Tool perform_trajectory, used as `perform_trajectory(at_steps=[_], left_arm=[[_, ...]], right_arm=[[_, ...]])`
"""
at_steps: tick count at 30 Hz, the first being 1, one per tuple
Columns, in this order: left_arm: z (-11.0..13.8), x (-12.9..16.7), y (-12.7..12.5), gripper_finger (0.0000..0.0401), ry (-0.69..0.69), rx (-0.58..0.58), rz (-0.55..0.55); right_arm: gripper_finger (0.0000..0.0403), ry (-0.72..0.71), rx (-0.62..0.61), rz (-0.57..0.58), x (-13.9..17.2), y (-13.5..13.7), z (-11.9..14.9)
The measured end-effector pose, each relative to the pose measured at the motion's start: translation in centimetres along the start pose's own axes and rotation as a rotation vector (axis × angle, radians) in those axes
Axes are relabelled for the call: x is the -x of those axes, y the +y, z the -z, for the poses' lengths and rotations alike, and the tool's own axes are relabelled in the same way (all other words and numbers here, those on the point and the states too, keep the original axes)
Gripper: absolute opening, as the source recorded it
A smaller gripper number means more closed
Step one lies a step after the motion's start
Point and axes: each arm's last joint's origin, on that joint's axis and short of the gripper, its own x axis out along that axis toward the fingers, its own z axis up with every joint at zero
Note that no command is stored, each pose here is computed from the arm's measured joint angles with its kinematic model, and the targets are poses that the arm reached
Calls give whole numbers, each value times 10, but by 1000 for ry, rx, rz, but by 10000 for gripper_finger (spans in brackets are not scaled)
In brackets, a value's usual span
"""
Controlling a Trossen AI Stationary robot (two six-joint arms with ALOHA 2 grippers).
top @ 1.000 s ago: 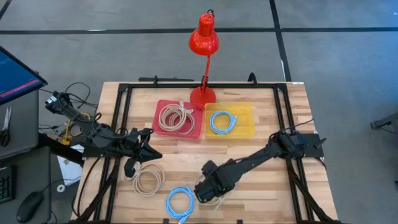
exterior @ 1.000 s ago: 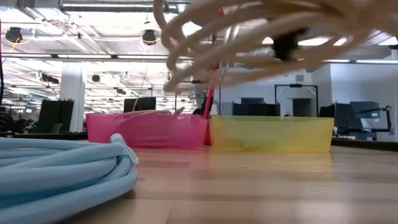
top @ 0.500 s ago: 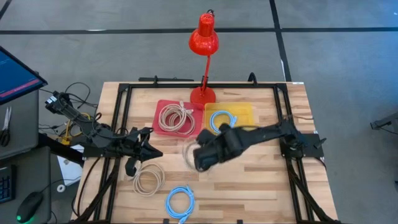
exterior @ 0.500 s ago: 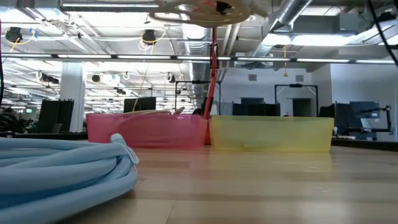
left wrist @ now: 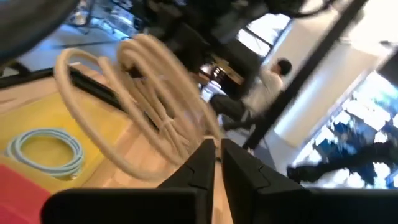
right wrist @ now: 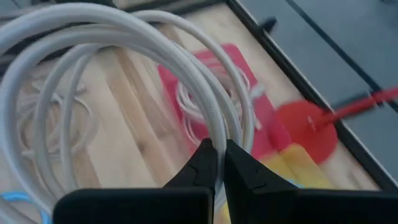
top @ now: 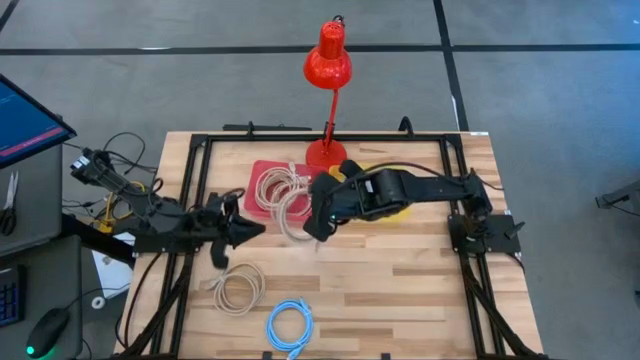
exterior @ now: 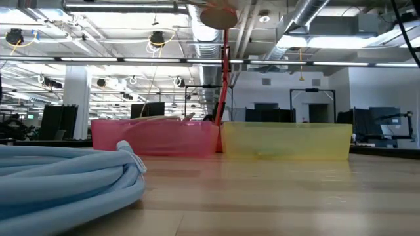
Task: Sort HDMI cables
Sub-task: Put the brown HDMI cable into the red bin
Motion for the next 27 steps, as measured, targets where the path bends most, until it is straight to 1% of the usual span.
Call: perform_trajectory(at_steps=[3, 7, 10, 14, 20, 24, 27], left_arm=[[-4, -4, 6, 44, -16, 74, -16], [-9, -10, 15, 79, -41, 154, -55], [-13, -12, 22, 105, -67, 190, -88], [-17, -15, 29, 138, -84, 223, -104], [-22, -20, 38, 175, -76, 351, -79], [-25, -23, 43, 189, -62, 417, -48], [-26, -24, 45, 194, -56, 443, -34]], right_arm=[[0, -39, 19, -35, -4, -1, -7], [0, -40, 55, -24, -10, -4, -10], [0, -31, 68, -12, -8, -10, -11], [0, -30, 94, -3, -3, -18, -12], [0, -36, 102, -3, 6, -25, -14], [0, -60, 103, -12, 11, -27, -16], [0, -82, 103, -20, 13, -27, -18]])
